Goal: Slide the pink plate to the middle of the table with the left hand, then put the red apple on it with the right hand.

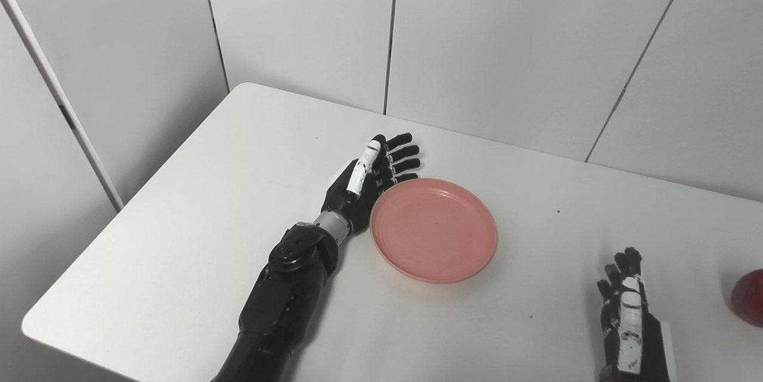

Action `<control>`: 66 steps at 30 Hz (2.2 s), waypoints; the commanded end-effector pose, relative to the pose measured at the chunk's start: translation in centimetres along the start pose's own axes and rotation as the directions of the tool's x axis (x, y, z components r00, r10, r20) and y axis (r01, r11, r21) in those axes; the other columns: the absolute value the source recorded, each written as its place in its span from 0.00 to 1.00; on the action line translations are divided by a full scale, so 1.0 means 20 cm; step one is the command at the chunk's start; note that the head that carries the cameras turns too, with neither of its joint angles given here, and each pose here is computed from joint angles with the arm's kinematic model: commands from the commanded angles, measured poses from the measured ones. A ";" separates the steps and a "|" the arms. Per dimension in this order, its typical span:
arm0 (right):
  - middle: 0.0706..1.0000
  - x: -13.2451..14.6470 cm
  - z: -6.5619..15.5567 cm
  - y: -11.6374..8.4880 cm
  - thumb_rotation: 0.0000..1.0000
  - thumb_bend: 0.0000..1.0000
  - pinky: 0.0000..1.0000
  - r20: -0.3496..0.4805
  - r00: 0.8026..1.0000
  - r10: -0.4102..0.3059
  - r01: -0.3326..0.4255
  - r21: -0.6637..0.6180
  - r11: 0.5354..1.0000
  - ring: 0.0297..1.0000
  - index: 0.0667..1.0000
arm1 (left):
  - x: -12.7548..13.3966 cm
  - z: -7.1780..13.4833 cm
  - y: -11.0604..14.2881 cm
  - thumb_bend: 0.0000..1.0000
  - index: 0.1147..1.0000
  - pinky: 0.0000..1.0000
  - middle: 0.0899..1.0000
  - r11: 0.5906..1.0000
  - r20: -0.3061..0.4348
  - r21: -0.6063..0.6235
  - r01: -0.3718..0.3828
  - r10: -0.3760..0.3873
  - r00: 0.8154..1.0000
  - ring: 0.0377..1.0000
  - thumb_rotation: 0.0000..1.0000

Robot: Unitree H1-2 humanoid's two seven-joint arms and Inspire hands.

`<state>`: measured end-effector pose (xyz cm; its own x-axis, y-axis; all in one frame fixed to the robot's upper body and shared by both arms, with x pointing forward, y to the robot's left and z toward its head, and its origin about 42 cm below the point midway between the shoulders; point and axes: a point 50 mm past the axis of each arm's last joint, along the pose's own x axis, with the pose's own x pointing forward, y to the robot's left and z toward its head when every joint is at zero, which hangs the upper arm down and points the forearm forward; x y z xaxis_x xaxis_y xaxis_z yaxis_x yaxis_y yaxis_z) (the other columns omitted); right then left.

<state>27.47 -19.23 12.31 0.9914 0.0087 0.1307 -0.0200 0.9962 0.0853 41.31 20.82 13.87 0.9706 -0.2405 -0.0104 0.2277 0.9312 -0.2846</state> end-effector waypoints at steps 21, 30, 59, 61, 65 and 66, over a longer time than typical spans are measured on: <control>0.99 0.01 0.09 0.07 1.00 0.20 0.99 0.040 0.999 -0.002 0.002 0.009 1.000 0.99 1.00 | -0.04 -0.06 -0.26 0.33 0.81 0.84 0.84 1.000 -0.095 -0.024 0.017 -0.020 0.995 0.85 1.00; 0.99 0.02 0.11 0.09 1.00 0.21 0.96 0.051 0.999 -0.015 0.014 0.013 1.000 0.98 0.99 | -0.05 -0.10 -0.35 0.34 0.82 0.85 0.85 0.999 -0.092 -0.031 0.031 -0.034 0.995 0.86 1.00; 0.96 0.06 0.23 0.07 1.00 0.29 1.00 0.084 0.992 -0.096 0.100 -0.044 0.994 0.96 0.96 | -0.15 -0.16 -0.48 0.36 0.88 0.89 0.89 0.997 -0.107 -0.016 0.078 -0.079 0.991 0.89 1.00; 0.96 0.06 0.24 0.06 1.00 0.30 1.00 0.097 0.990 -0.098 0.104 -0.057 0.993 0.97 0.96 | -0.15 -0.17 -0.47 0.36 0.88 0.90 0.90 0.997 -0.108 -0.024 0.078 -0.080 0.991 0.90 1.00; 0.96 0.08 0.29 0.06 1.00 0.28 0.98 0.136 0.986 -0.101 0.113 -0.088 0.990 0.96 0.95 | -0.16 -0.16 -0.45 0.36 0.88 0.89 0.90 0.997 -0.105 -0.024 0.072 -0.074 0.992 0.90 1.00; 0.95 0.08 0.31 0.06 1.00 0.28 0.97 0.143 0.984 -0.104 0.119 -0.100 0.988 0.95 0.95 | -0.16 -0.16 -0.45 0.36 0.88 0.89 0.90 0.997 -0.105 -0.024 0.070 -0.072 0.992 0.89 1.00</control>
<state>27.72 -18.52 16.41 0.9772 -0.1012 0.1867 0.1007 0.9948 0.0123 36.17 12.03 14.08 0.9397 -0.3369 -0.0585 0.3054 0.9038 -0.2997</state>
